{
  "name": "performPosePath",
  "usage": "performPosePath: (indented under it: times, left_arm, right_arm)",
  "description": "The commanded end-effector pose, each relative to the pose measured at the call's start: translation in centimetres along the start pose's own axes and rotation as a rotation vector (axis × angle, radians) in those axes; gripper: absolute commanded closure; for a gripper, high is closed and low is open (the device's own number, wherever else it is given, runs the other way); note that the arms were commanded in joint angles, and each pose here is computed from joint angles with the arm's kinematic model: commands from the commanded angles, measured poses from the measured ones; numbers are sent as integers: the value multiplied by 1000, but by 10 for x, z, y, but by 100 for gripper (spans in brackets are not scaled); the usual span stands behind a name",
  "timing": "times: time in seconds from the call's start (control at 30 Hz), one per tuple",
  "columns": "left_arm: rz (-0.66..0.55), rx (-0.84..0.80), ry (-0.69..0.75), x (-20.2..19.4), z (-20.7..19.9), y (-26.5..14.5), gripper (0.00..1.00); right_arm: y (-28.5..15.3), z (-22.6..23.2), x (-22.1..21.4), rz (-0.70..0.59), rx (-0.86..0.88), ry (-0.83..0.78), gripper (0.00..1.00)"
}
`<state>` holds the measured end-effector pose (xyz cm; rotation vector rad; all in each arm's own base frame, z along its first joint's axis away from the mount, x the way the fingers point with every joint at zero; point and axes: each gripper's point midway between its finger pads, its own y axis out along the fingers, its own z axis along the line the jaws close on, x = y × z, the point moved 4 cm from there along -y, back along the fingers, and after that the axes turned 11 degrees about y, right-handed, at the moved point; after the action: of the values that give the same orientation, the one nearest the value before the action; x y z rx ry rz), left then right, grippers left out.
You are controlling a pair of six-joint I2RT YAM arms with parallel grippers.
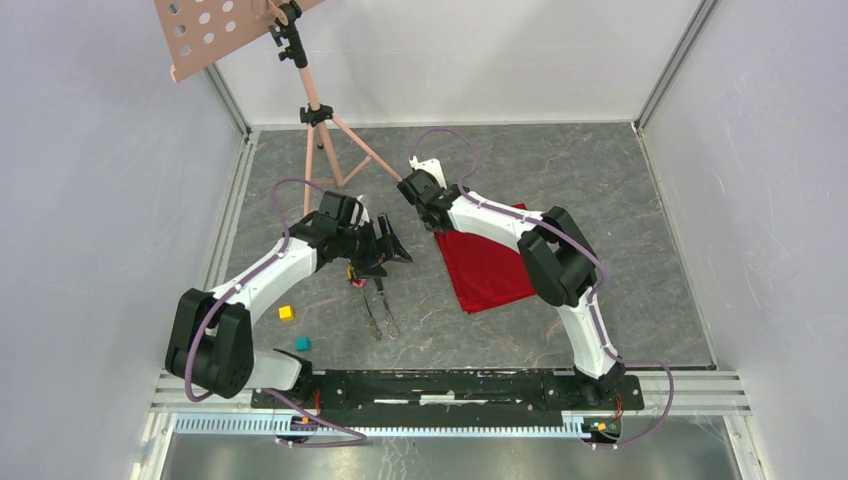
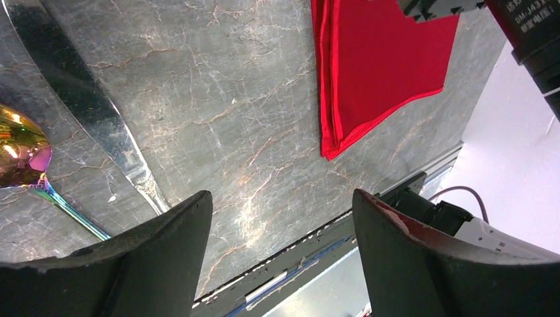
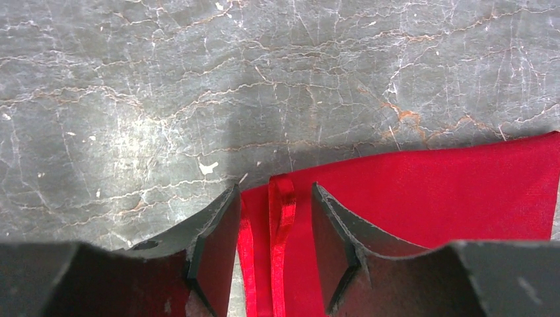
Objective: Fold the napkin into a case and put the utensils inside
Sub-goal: Fold the square-folded napkin at the center of the board, then smooth out the rectangle-folded napkin at the center of the board.
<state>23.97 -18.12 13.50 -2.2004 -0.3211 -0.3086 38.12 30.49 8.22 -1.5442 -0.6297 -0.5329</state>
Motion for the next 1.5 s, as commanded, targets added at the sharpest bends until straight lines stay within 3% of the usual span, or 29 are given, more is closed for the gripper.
performPosePath:
  times: [0.0, 0.37, 0.73, 0.8, 0.9, 1.0, 1.47]
  left_arm:
    - [-27, -7, 63, 1, 0, -7, 16]
    - [-25, -4, 63, 1, 0, -6, 16]
    - [-15, 8, 48, 1, 3, -2, 15]
    - [-7, -2, 36, 1, 3, 1, 15]
    - [7, -28, 18, 1, 1, 6, 15]
    - [16, -39, 6, 1, 0, 9, 15]
    - [14, -40, -5, 3, -1, 11, 15]
  right_arm:
    - [5, 5, 8, -36, -30, 29, 50]
    - [21, 3, -4, -29, -69, 12, 60]
    - [9, 2, 14, -75, -50, -9, 91]
    - [4, 2, 19, -86, -34, -6, 88]
    - [1, -2, 20, -89, -21, 5, 69]
    - [1, -4, 22, -84, -8, 17, 62]
    - [11, -7, 29, -84, -9, 16, 62]
